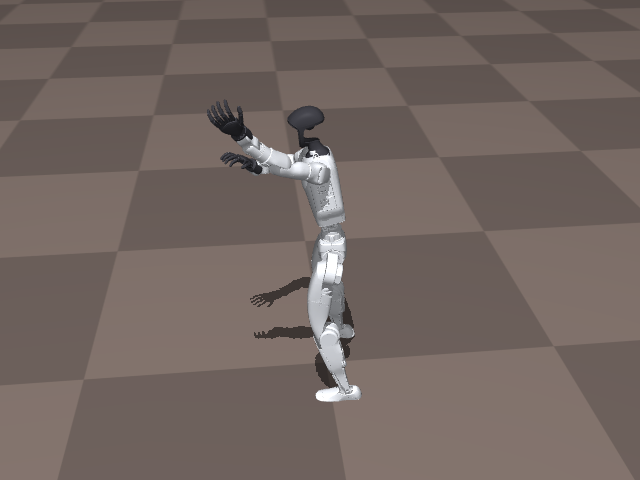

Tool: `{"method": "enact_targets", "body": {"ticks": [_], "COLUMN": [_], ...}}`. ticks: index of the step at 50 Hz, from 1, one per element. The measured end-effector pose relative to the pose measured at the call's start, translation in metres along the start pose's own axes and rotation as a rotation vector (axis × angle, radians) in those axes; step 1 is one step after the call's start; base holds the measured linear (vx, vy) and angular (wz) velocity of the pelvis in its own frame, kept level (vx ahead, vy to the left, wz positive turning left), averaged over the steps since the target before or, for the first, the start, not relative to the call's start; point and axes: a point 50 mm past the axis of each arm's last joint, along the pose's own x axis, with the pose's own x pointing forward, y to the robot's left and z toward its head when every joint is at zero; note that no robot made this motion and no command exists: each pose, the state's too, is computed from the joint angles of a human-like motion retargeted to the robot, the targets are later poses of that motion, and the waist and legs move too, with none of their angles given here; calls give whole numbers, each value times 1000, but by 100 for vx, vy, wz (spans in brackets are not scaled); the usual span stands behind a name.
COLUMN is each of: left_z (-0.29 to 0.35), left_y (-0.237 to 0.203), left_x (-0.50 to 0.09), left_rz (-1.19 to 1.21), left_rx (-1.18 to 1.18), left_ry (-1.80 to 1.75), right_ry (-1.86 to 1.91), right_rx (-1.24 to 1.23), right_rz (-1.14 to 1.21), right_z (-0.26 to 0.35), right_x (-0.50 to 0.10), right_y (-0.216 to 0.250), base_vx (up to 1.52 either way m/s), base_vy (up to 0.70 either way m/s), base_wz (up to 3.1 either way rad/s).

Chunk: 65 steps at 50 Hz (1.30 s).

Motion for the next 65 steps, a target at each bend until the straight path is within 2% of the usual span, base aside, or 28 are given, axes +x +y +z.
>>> {"method": "enact_targets", "body": {"ticks": [9, 18, 23, 25, 27, 32, 38, 44, 50, 55, 58, 60, 65], "left_z": [-6, -99, -169, -202, -220, -253, -259, -246, -235, -228, -228, -227, -237], "left_y": [-1, 21, 31, 58, 44, 46, 44, 25, 21, 44, 54, 67, 98], "left_x": [-2, -46, -107, -153, -184, -281, -383, -451, -495, -514, -523, -520, -490], "left_rz": [-43, -126, -266, -386, -432, -603, -903, -1235, -1232, -1210, -1276, -1355, -1337], "left_rx": [7, 146, 222, 335, 257, 168, 165, 188, 86, 93, 159, 233, 405], "left_ry": [39, 281, 504, 652, 730, 996, 1209, 1242, 1348, 1425, 1451, 1424, 1433], "right_ry": [60, 210, 320, 367, 413, 502, 564, 578, 566, 522, 524, 502, 510], "right_rx": [-47, 54, 78, 148, 91, 77, 91, 131, 169, 232, 261, 288, 278], "right_rz": [79, 232, 347, 430, 428, 448, 456, 520, 557, 553, 548, 541, 561], "right_z": [-9, -19, -26, -10, -26, -31, -22, -5, 17, 33, 37, 37, 37], "right_x": [-12, -56, -92, -125, -126, -148, -178, -208, -223, -221, -221, -217, -219], "right_y": [5, 31, 46, 52, 49, 47, 34, 21, 19, 19, 21, 21, 26], "base_vx": [3, -7, -10, -6, -8, -7, -4, -5, -11, -14, -19, -16, -12], "base_vy": [-6, -8, -11, -12, -13, -16, -14, -9, 0, 7, 13, 10, 26], "base_wz": [25, -46, -58, -48, -73, -89, -105, -105, -53, -5, 15, 22, 76]}}
